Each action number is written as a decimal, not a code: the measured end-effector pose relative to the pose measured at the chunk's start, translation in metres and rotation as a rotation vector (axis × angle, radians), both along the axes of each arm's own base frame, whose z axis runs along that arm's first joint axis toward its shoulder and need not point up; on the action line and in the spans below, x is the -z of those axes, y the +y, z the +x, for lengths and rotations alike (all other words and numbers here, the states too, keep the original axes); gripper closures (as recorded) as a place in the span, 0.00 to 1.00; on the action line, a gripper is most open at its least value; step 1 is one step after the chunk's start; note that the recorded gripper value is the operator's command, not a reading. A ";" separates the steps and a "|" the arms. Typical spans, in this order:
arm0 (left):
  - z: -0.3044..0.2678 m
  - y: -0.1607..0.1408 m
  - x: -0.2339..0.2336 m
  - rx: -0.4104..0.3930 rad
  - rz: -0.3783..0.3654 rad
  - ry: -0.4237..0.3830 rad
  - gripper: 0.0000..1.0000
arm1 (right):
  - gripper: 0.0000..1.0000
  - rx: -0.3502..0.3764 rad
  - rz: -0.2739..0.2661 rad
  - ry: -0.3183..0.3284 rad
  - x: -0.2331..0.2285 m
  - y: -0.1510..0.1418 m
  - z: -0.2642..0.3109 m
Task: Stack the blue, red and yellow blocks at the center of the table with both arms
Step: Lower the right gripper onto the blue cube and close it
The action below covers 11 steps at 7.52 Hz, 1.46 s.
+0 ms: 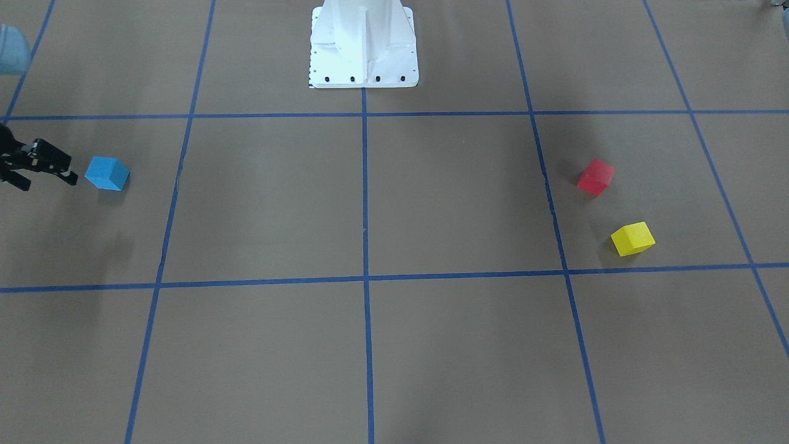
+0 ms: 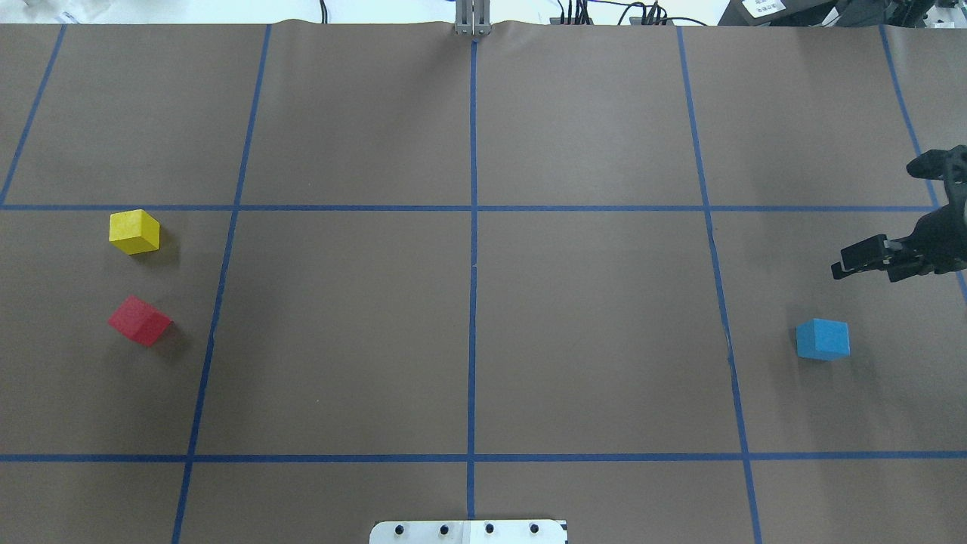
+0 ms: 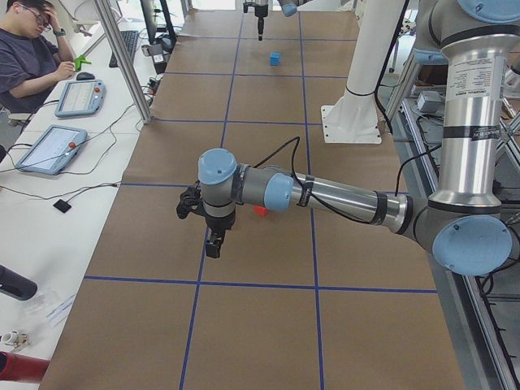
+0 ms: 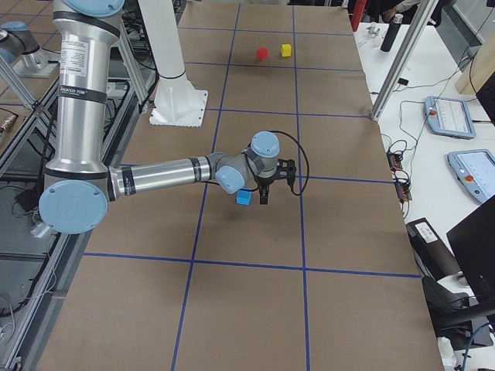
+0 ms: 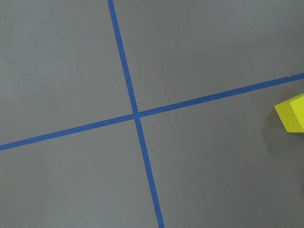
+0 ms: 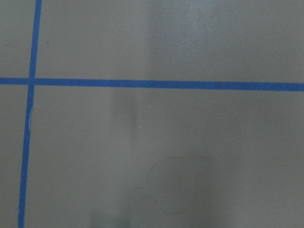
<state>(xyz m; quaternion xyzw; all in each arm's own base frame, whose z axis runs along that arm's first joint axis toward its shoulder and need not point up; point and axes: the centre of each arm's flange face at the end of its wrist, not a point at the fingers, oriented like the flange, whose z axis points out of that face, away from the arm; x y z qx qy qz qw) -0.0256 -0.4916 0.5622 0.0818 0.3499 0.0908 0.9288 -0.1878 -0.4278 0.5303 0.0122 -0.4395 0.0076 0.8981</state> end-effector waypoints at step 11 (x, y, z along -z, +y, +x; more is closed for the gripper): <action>0.004 0.001 0.002 0.007 -0.026 0.058 0.00 | 0.00 0.104 -0.061 0.114 -0.030 0.051 -0.052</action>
